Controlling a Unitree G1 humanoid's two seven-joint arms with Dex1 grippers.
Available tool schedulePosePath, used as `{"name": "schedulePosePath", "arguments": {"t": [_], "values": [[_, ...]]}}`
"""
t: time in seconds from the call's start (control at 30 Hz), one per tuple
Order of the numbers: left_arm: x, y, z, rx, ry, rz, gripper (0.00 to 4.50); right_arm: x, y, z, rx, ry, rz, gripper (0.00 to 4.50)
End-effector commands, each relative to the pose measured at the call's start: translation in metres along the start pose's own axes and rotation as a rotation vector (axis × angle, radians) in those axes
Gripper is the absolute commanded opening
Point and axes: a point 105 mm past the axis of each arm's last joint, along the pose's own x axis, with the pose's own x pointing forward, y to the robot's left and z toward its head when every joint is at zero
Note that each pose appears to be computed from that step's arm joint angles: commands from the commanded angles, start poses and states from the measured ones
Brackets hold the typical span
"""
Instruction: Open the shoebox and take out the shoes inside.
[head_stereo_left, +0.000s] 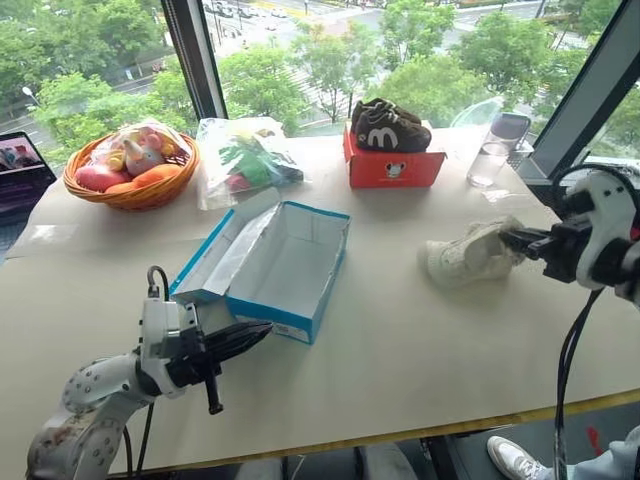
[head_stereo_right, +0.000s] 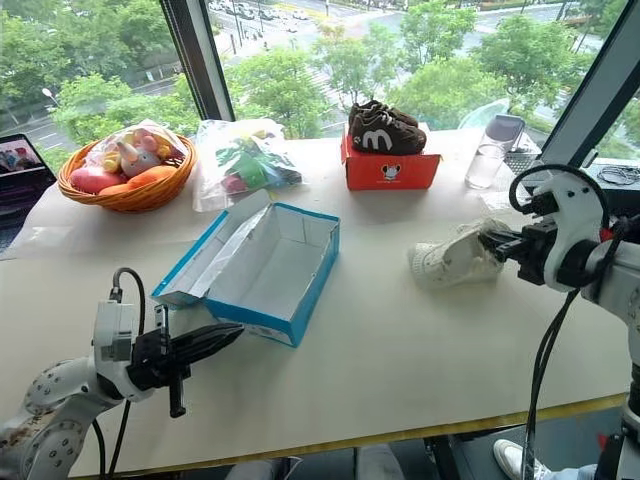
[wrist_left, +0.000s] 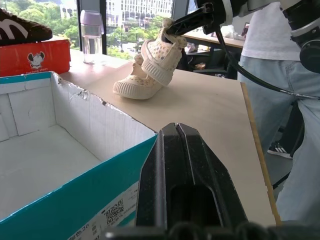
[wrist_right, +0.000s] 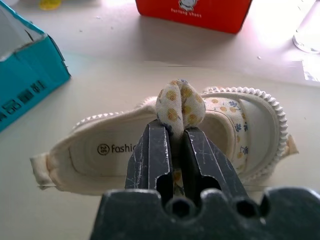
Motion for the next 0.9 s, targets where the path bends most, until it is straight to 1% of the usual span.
{"name": "schedulePosePath", "arguments": {"t": [0.03, 0.13, 0.23, 0.37, 0.53, 0.67, 0.83, 0.9], "values": [[0.001, -0.002, 0.002, 0.015, 0.002, -0.020, 0.00, -0.032, -0.013, 0.045, -0.020, -0.187, -0.056, 0.18], [0.002, -0.002, 0.001, 0.008, 0.004, -0.028, 0.00, -0.048, -0.015, 0.061, -0.014, -0.249, -0.051, 0.18], [0.003, -0.003, 0.000, 0.003, 0.006, -0.038, 0.00, -0.054, -0.012, 0.061, -0.037, -0.233, -0.049, 0.18], [0.005, -0.002, 0.001, 0.000, 0.003, -0.040, 0.00, -0.047, -0.017, 0.037, -0.040, -0.136, -0.088, 0.18], [0.004, -0.003, 0.001, -0.002, 0.009, -0.042, 0.00, -0.027, -0.030, -0.003, -0.024, 0.013, -0.174, 0.18], [0.004, -0.003, 0.001, -0.002, 0.011, -0.042, 0.00, -0.025, -0.035, -0.008, -0.023, 0.027, -0.208, 0.18], [0.003, -0.002, 0.001, -0.004, 0.023, -0.034, 0.00, -0.002, -0.031, -0.039, -0.027, 0.134, -0.215, 0.18], [0.003, -0.002, 0.001, -0.002, 0.026, -0.033, 0.00, 0.006, -0.030, -0.045, -0.019, 0.144, -0.218, 0.18]]}}
